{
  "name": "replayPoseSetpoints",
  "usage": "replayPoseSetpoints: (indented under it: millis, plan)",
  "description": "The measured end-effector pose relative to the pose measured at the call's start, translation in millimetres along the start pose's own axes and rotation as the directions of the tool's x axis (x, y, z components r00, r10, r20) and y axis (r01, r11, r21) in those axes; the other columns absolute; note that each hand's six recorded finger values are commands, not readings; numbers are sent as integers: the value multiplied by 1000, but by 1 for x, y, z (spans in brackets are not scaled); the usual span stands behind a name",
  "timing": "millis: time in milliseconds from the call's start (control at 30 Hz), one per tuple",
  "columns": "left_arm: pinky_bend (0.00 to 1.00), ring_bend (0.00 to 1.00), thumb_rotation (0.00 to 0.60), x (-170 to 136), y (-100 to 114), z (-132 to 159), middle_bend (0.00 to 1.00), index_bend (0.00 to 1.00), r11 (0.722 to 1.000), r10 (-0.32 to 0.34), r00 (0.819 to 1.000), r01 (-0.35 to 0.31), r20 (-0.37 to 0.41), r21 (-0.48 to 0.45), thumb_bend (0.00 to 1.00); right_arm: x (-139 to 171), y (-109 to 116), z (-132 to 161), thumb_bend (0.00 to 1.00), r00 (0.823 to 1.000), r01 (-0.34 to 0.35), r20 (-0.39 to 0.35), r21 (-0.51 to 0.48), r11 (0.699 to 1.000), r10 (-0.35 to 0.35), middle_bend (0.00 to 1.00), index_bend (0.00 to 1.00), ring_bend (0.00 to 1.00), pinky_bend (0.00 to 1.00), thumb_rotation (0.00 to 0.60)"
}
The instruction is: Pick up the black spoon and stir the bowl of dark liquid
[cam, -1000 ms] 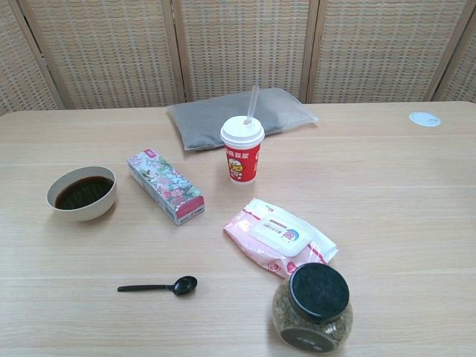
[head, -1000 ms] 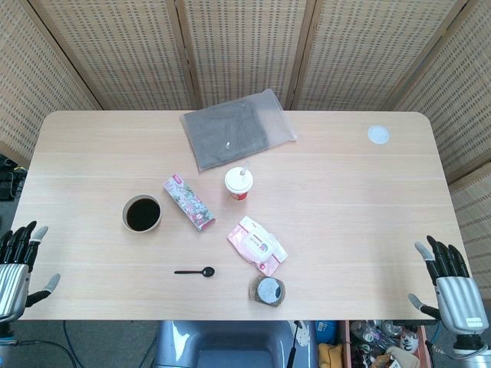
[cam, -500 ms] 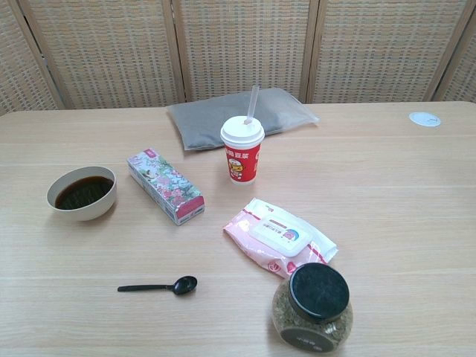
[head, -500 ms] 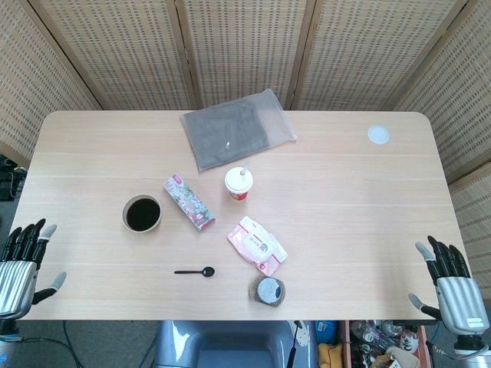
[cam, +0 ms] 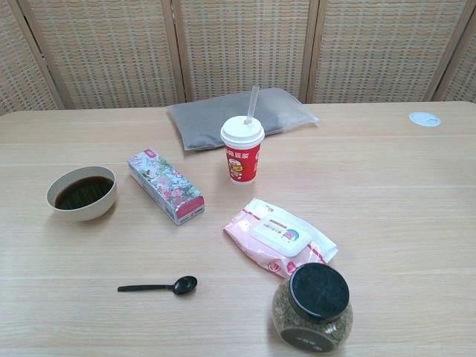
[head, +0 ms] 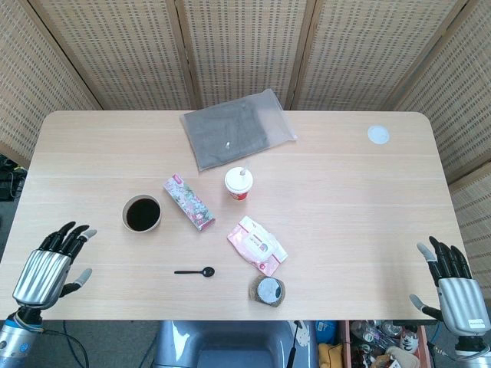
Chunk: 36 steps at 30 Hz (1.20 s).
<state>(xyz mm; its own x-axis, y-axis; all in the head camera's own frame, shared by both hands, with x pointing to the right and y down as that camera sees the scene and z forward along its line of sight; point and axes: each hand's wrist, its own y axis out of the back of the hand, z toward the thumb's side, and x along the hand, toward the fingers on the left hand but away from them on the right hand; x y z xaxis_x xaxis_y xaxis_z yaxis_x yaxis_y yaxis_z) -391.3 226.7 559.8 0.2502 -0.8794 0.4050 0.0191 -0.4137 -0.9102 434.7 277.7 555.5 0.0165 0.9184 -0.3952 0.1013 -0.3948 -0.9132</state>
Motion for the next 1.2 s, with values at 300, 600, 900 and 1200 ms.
replayPoseSetpoints:
  millis: [300,600,900,1200]
  plan:
    - [541,414,600,31,-8,37,507,258,999,-42,989,37,140,36,275,1,-1,-2,88,1000,-4,8,3,1000,4,67,44,0,0,600]
    - [688,611,600,53,-17,66,704,333,997,-72,972,63,224,48,279,1,-2,-4,87,1000,-9,15,2,1000,9,67,44,0,0,600]
    - [708,661,600,72,-32,96,756,369,991,-117,952,95,284,89,284,1,-3,-5,88,1000,-14,15,1,1000,14,67,45,0,0,600]
    - [714,672,600,86,-54,117,768,420,981,-184,940,155,289,118,284,2,-4,-6,88,1000,-19,22,3,1000,19,67,44,0,0,600]
